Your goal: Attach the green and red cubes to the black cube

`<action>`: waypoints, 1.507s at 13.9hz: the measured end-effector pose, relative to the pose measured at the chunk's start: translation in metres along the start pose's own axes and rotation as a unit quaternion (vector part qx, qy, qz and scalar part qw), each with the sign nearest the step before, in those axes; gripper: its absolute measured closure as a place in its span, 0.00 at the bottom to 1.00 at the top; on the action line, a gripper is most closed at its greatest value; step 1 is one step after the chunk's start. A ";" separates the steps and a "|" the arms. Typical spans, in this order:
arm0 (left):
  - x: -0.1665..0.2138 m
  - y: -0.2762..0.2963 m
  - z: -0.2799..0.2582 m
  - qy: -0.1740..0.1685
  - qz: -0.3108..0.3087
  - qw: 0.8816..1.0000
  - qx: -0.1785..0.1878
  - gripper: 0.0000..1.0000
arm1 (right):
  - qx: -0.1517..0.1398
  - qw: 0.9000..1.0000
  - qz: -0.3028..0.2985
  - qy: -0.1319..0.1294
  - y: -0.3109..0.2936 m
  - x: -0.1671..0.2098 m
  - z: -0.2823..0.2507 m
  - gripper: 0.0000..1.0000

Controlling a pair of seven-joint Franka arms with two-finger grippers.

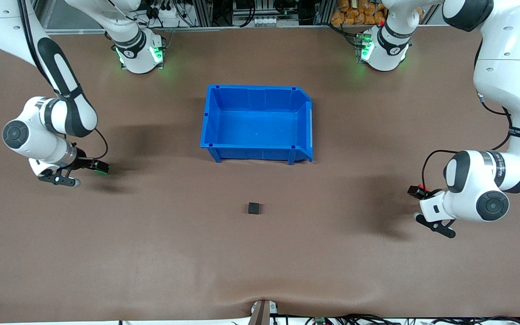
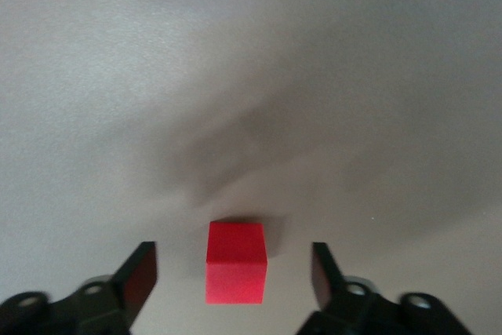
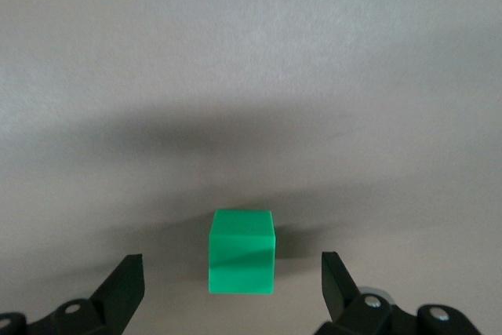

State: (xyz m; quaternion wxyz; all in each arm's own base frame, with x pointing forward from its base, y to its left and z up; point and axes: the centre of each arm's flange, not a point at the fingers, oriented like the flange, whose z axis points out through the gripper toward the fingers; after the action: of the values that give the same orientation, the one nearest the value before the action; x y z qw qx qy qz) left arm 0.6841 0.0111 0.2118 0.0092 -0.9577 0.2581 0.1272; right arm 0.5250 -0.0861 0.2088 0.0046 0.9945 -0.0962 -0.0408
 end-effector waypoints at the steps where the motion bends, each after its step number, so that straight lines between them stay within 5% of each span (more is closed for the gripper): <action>1: 0.000 0.000 0.002 -0.001 0.007 1.000 -0.001 0.25 | 0.000 1.000 0.000 -0.001 0.000 -0.001 0.003 0.00; 7: -0.001 0.001 0.018 -0.010 0.018 1.000 -0.005 0.27 | -0.002 1.000 -0.001 -0.007 0.000 -0.002 0.027 0.00; 10: -0.002 -0.002 0.018 -0.013 0.025 1.000 0.002 0.36 | -0.002 1.000 -0.001 -0.006 0.000 -0.001 0.028 0.06; 12: -0.003 -0.002 0.018 -0.013 0.026 1.000 0.002 0.56 | -0.002 1.000 -0.001 -0.003 0.000 -0.001 0.029 0.23; 15: -0.003 -0.002 0.018 -0.013 0.026 1.000 0.002 0.56 | -0.003 1.000 -0.001 -0.004 0.000 -0.001 0.032 0.57; 21: -0.004 -0.006 0.017 -0.011 0.023 1.000 0.002 0.61 | -0.003 0.999 -0.041 -0.005 -0.001 -0.001 0.032 0.60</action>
State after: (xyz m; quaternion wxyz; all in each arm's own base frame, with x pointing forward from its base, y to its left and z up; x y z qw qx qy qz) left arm 0.6794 0.0197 0.1958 0.0108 -0.9500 0.2801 0.1377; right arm 0.5215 -0.0852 0.1772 0.0050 0.9974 -0.0550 -0.0463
